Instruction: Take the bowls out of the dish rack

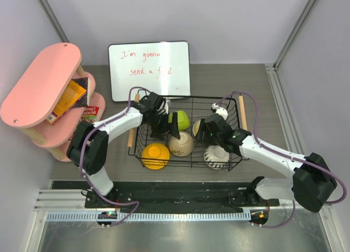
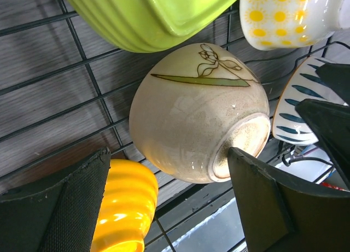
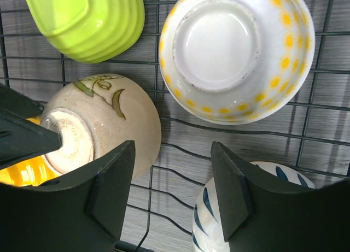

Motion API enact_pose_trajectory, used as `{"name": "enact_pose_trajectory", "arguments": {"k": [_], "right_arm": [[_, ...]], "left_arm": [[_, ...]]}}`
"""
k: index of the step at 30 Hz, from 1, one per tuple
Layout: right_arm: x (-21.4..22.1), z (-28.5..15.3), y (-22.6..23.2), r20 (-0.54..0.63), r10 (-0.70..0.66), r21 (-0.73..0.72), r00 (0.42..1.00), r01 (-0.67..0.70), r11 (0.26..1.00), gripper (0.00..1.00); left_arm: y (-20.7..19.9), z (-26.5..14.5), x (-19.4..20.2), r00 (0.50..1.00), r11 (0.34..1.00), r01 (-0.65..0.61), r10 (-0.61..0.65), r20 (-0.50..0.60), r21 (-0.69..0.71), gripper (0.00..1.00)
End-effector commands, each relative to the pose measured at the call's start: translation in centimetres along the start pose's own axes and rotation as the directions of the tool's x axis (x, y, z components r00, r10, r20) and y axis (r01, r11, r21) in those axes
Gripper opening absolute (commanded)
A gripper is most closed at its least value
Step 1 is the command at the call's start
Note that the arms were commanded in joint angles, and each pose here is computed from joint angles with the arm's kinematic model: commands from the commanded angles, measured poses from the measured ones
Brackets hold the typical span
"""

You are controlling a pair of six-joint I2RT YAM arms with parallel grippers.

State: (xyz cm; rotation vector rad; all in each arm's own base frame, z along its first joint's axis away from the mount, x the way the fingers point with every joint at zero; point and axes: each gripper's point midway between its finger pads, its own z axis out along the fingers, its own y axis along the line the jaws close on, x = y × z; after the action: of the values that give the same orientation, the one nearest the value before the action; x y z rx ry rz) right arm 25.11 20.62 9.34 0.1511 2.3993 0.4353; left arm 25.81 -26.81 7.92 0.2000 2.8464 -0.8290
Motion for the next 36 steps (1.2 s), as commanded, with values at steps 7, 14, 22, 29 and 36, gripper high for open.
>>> {"name": "enact_pose_trajectory", "arguments": {"k": [7, 14, 22, 29, 36], "right_arm": [[-0.2, 0.5, 2.5, -0.012, 0.013, -0.097, 1.0, -0.014, 0.995, 0.62], [0.4, 1.2, 2.2, -0.029, 0.007, -0.081, 1.0, -0.01, 0.997, 0.61], [1.0, 1.9, 2.1, -0.045, 0.016, -0.077, 0.999, -0.02, 0.997, 0.6], [1.3, 2.2, 2.1, -0.056, 0.02, -0.077, 0.998, -0.025, 0.997, 0.59], [1.5, 2.3, 2.4, -0.059, 0.03, -0.092, 0.998, -0.035, 0.995, 0.58]], "left_arm": [[-1.5, 1.1, 0.2, 0.999, 0.992, -0.029, 0.032, -0.018, 0.124, 0.86], [-2.0, 2.3, 0.7, 0.998, 0.985, -0.031, 0.041, -0.055, 0.171, 0.86], [-2.1, 3.7, 1.7, 0.994, 0.975, -0.01, 0.034, -0.103, 0.22, 0.85], [-0.1, 5.1, 3.0, 0.991, 0.985, 0.0, 0.023, -0.132, 0.172, 0.85], [0.4, 6.5, 4.1, 0.982, 0.982, 0.03, 0.006, -0.187, 0.189, 0.85]]}}
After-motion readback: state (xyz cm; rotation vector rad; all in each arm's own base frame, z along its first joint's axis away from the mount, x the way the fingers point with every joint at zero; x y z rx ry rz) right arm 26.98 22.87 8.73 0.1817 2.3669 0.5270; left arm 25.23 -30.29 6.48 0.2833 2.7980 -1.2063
